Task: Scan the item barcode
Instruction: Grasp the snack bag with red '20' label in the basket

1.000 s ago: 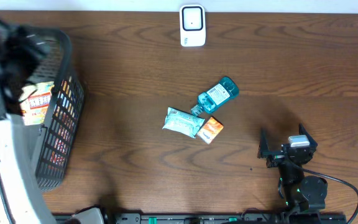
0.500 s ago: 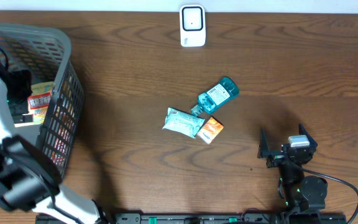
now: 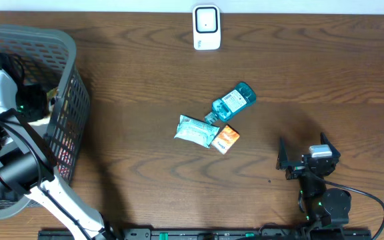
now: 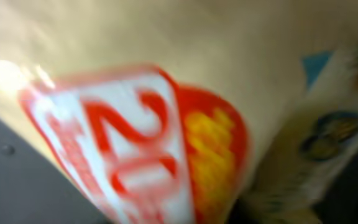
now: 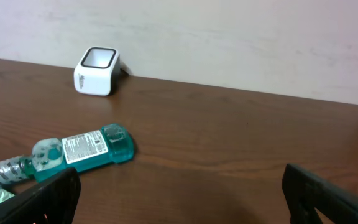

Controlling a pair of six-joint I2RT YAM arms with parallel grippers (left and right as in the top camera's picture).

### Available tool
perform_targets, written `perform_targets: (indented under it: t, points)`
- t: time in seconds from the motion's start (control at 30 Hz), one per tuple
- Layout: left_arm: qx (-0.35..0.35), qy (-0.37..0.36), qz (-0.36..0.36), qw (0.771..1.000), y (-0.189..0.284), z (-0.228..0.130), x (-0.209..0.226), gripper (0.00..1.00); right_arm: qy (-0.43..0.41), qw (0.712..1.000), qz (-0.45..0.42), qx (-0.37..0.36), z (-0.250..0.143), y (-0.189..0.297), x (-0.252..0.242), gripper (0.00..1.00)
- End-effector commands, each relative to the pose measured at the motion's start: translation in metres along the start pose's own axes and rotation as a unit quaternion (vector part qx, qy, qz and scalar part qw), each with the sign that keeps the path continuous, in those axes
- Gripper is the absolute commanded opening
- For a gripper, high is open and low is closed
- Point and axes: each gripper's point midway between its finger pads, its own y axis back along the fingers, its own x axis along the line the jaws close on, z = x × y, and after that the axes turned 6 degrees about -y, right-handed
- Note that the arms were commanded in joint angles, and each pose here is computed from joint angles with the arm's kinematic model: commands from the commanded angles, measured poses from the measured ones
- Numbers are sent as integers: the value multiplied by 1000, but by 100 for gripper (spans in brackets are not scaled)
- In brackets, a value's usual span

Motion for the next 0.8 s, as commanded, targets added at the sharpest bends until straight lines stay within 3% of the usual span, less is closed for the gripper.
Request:
perform_targets:
  t: [0.0, 0.27, 0.37, 0.5, 0.6, 0.67, 0.73, 0.77]
  points:
    - [78, -56, 97, 991, -56, -35, 44, 7, -8, 1000, -2, 1, -1, 0, -1, 99]
    - [-30, -68, -64, 995, 90, -3, 21, 7, -8, 1000, -2, 1, -1, 0, -1, 99]
    - [-99, -60, -151, 982, 170, 5, 26, 7, -8, 1000, -2, 1, -1, 0, -1, 99]
    - [-155, -56, -223, 961, 239, -2, 41, 7, -8, 1000, -2, 1, -1, 0, -1, 99]
    - [-180, -111, -328, 921, 302, -30, 40, 7, -8, 1000, -2, 1, -1, 0, -1, 99]
    - [-176, -178, -409, 877, 343, -62, 31, 7, -8, 1000, -2, 1, -1, 0, -1, 99]
    - [-172, -280, -494, 805, 388, -110, 25, 7, -8, 1000, -2, 1, -1, 0, -1, 99]
    - [-168, -345, -530, 756, 409, -142, 26, 8, -8, 1000, -2, 1, -1, 0, -1, 99]
